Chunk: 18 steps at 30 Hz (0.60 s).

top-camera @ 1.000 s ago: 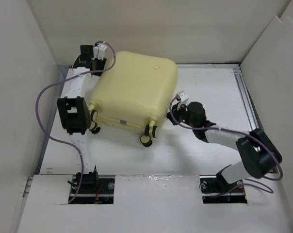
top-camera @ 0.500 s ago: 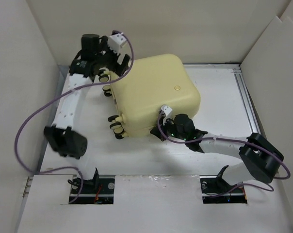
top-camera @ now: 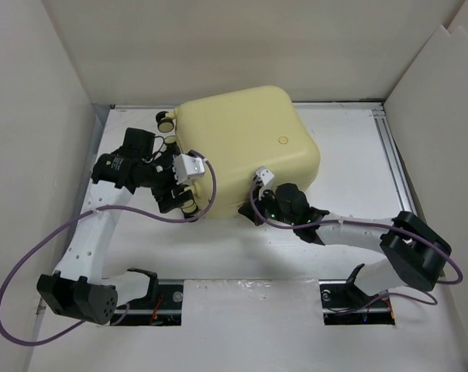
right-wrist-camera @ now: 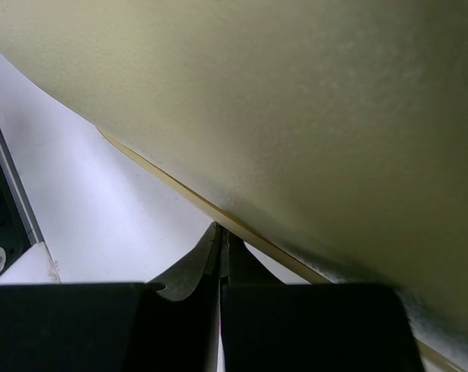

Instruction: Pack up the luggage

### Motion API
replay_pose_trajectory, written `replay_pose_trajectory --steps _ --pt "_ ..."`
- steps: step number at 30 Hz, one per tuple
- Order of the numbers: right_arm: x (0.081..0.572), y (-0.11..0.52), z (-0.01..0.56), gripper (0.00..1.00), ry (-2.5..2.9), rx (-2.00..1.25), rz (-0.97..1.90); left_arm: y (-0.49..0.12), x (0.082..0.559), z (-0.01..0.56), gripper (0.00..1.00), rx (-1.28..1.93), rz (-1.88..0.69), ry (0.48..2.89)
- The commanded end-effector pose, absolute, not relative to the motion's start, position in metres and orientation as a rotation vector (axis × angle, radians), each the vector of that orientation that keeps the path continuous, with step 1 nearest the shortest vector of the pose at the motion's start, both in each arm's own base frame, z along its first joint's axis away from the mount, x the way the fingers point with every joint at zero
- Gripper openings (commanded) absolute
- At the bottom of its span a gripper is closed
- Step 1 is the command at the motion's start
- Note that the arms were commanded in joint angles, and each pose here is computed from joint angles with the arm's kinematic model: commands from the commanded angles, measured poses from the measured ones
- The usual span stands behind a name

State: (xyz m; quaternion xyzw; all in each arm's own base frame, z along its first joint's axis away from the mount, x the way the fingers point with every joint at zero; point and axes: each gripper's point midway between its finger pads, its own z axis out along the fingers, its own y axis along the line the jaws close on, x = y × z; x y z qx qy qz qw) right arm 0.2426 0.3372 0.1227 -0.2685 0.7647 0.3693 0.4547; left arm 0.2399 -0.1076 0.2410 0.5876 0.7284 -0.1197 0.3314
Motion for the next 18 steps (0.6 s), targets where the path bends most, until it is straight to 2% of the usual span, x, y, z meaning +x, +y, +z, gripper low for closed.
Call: replay_pose_trajectory --steps 1,5,8,14,16,18 --pt "0.267 0.352 0.167 0.00 1.750 -0.555 0.928 -0.102 0.248 0.221 1.00 1.517 -0.254 1.950" --pt "0.268 0.353 0.163 0.00 1.768 -0.527 0.919 -0.111 0.263 0.208 1.00 1.390 -0.274 1.963" --pt "0.269 0.351 0.167 0.00 1.759 -0.515 0.912 -0.121 0.254 0.201 1.00 1.435 -0.372 1.941" --pt "0.277 0.341 0.160 0.00 1.819 -0.437 0.851 -0.118 0.252 0.156 0.99 1.413 -0.403 2.074" --pt "0.276 0.339 0.154 0.00 1.846 -0.421 0.826 -0.116 0.257 0.149 0.88 1.393 -0.389 2.104" --pt "0.276 0.332 0.147 0.00 1.895 -0.404 0.788 -0.116 0.259 0.144 0.66 1.350 -0.397 2.149"
